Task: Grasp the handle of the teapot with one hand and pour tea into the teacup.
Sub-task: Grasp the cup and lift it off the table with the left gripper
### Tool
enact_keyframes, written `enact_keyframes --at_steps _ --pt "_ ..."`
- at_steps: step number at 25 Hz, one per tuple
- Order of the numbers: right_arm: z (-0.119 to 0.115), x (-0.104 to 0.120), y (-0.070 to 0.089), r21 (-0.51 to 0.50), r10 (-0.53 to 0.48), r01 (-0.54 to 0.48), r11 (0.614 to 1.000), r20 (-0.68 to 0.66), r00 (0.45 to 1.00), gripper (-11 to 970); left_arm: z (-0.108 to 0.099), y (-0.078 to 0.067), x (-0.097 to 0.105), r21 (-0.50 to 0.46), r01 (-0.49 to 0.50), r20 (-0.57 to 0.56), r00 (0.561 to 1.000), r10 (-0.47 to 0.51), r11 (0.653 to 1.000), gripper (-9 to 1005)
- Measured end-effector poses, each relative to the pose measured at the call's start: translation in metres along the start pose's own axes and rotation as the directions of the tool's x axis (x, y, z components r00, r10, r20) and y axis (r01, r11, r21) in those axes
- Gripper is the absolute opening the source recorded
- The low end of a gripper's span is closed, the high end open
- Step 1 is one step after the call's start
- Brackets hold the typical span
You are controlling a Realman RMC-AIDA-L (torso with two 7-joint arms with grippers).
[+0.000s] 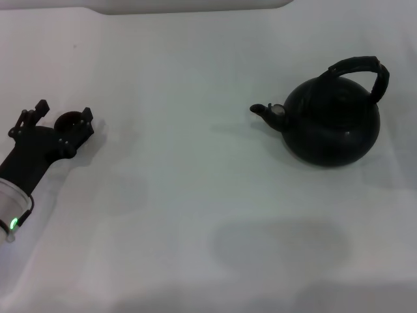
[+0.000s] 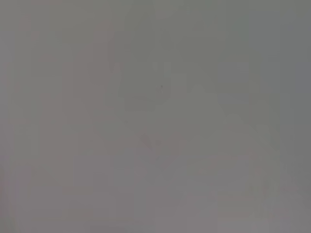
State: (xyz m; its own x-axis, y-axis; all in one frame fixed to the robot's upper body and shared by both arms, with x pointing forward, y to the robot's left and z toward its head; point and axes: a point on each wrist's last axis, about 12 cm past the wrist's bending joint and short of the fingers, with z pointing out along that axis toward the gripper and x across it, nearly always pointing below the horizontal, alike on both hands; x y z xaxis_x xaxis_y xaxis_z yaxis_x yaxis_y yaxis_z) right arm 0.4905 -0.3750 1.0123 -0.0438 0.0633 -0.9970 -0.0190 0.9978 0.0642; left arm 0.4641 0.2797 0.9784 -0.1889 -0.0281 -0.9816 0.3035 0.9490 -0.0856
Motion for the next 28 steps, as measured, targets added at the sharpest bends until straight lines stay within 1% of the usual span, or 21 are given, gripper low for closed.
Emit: enact_keyframes --at_steps 19,28 --pt "0.003 -0.002 0.002 -0.006 0.000 0.000 1.000 0.006 1.000 875 0.011 0.002 0.004 -0.001 -0.021 -0.079 0.997 0.021 1.000 890" --pt "0.004 -0.002 0.002 -0.008 -0.001 0.001 1.000 0.008 1.000 875 0.013 0.002 0.003 0.006 -0.027 -0.082 0.996 0.027 1.000 890"
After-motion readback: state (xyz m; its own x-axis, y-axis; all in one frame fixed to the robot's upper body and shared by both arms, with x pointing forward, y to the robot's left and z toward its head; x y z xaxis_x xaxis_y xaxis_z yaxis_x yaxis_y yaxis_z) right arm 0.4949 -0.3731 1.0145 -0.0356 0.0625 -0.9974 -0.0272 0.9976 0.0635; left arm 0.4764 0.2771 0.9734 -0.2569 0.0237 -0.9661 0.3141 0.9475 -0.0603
